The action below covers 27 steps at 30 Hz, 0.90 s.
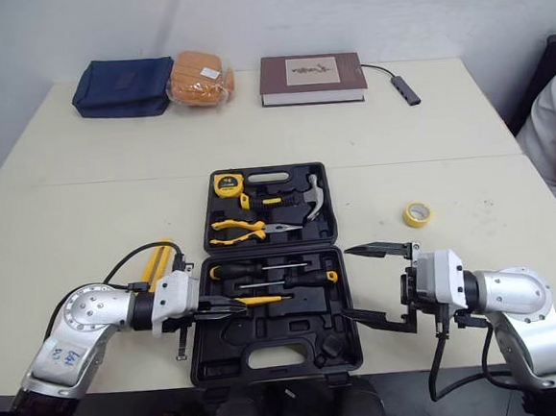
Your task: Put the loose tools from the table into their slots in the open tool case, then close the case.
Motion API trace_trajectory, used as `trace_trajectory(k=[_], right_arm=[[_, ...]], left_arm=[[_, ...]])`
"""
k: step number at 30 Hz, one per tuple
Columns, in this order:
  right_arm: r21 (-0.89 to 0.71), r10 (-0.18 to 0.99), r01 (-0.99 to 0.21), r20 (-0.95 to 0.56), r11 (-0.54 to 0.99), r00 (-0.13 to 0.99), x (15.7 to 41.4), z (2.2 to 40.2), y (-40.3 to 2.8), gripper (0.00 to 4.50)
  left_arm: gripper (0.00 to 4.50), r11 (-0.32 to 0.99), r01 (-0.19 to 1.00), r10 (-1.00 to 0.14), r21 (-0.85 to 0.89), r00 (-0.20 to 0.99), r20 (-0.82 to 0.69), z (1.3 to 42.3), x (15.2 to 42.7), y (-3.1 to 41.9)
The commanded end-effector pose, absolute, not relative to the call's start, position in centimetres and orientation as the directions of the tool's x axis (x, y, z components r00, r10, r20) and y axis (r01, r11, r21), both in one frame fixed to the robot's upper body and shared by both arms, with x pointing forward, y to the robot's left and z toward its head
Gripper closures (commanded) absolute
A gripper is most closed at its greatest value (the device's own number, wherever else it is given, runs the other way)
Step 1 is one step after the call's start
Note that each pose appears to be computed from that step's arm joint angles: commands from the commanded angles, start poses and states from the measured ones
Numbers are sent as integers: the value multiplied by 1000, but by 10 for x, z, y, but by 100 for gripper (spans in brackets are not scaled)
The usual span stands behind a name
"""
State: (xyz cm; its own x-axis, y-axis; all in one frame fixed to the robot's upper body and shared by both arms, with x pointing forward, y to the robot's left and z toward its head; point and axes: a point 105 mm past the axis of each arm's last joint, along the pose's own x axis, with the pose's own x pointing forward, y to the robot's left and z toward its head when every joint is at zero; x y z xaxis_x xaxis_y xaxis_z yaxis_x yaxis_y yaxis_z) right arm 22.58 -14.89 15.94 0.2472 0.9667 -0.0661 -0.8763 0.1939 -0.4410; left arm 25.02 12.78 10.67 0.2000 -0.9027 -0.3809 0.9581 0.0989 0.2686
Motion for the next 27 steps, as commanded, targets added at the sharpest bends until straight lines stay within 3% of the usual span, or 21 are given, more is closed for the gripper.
trace_trajectory(k=[1, 12, 20, 27], right_arm=[[-464, 970, -865, -48, 190, 239, 223, 165, -146, 0], [-458, 969, -868, -49, 192, 241, 222, 163, -147, 0], [-458, 968, -867, -47, 197, 245, 223, 163, -147, 0], [-459, 966, -864, -44, 206, 253, 223, 163, -147, 0]], left_arm=[[447, 104, 951, -901, 291, 214, -377, 112, 253, 125], [447, 128, 953, -900, 275, 228, -372, 112, 255, 127], [447, 179, 961, -850, 209, 258, -459, 88, 260, 132], [447, 151, 978, -831, 142, 204, -518, 70, 251, 129]])
